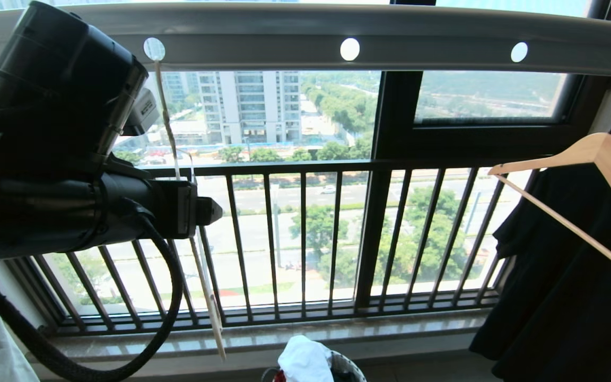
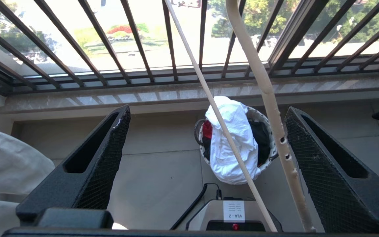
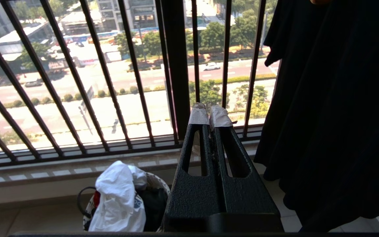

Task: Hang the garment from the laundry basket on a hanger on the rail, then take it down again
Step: Pick up the clothes rack on the clothesline

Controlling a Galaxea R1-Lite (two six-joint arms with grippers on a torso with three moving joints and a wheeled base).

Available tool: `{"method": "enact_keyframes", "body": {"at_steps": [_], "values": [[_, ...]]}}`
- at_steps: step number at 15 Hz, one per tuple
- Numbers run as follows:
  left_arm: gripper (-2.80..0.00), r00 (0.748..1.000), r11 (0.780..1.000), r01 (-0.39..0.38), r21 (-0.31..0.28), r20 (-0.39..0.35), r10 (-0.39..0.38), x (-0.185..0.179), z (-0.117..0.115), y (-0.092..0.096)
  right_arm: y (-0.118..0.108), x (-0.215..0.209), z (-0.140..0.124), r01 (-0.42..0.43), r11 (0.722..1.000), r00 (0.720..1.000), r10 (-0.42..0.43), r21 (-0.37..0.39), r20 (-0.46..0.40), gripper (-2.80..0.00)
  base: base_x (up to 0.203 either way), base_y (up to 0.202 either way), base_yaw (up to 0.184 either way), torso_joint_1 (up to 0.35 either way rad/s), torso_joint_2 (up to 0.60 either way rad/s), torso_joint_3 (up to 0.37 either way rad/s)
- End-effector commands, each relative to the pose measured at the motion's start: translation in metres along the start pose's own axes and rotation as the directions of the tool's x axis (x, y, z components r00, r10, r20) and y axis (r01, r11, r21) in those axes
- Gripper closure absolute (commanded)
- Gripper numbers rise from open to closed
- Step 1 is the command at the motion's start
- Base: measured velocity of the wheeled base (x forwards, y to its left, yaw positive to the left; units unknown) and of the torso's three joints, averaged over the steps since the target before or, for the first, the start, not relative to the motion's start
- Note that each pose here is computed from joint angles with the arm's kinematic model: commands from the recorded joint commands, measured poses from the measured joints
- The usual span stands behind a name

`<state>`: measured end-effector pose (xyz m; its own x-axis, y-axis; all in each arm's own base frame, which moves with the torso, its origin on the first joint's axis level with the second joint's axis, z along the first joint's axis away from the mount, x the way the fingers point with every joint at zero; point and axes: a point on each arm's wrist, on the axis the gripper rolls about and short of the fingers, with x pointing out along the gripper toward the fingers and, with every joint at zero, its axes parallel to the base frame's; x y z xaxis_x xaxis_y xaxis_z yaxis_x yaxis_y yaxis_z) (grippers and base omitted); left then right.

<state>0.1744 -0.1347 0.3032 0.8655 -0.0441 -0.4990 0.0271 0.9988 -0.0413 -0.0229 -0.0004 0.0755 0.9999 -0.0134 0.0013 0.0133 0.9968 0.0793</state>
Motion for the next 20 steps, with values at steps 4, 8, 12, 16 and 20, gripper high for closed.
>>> {"method": "enact_keyframes", "body": {"at_steps": [4,8,12,16,20], "values": [[-2.8,0.999,1.0,-0.022,-0.021,0.041,0.023,0.002,-0.002,0.001,0.0,0.0,0.0,0.0,1.0,1.0,0.0,0.0,-0.003,0.0,0.0,0.0,0.0,0.0,0.0,0.0],[0.0,0.997,0.998,-0.008,-0.064,0.081,0.013,0.001,0.001,0.0,0.0,0.0,0.0,-0.001,1.0,1.0,0.001,0.0,-0.003,0.0,0.0,0.0,0.0,0.0,0.0,0.0],[0.0,0.998,0.998,-0.008,-0.057,0.069,0.012,0.0,-0.004,0.003,0.0,0.0,0.0,-0.001,1.0,1.0,0.001,0.0,-0.003,0.0,0.0,0.0,0.0,0.0,0.0,0.0],[0.0,0.997,0.998,0.001,-0.067,0.083,0.005,-0.016,-0.011,0.017,0.0,0.0,0.0,0.0,1.0,1.0,0.0,0.0,-0.003,0.0,0.0,0.0,0.0,0.0,0.0,0.0],[0.0,0.991,0.995,0.021,-0.1,0.131,-0.008,-0.043,-0.019,0.04,0.0,0.0,0.0,0.0,1.0,1.0,0.0,0.0,-0.003,0.0,0.0,0.0,0.0,0.0,0.0,0.0]]}}
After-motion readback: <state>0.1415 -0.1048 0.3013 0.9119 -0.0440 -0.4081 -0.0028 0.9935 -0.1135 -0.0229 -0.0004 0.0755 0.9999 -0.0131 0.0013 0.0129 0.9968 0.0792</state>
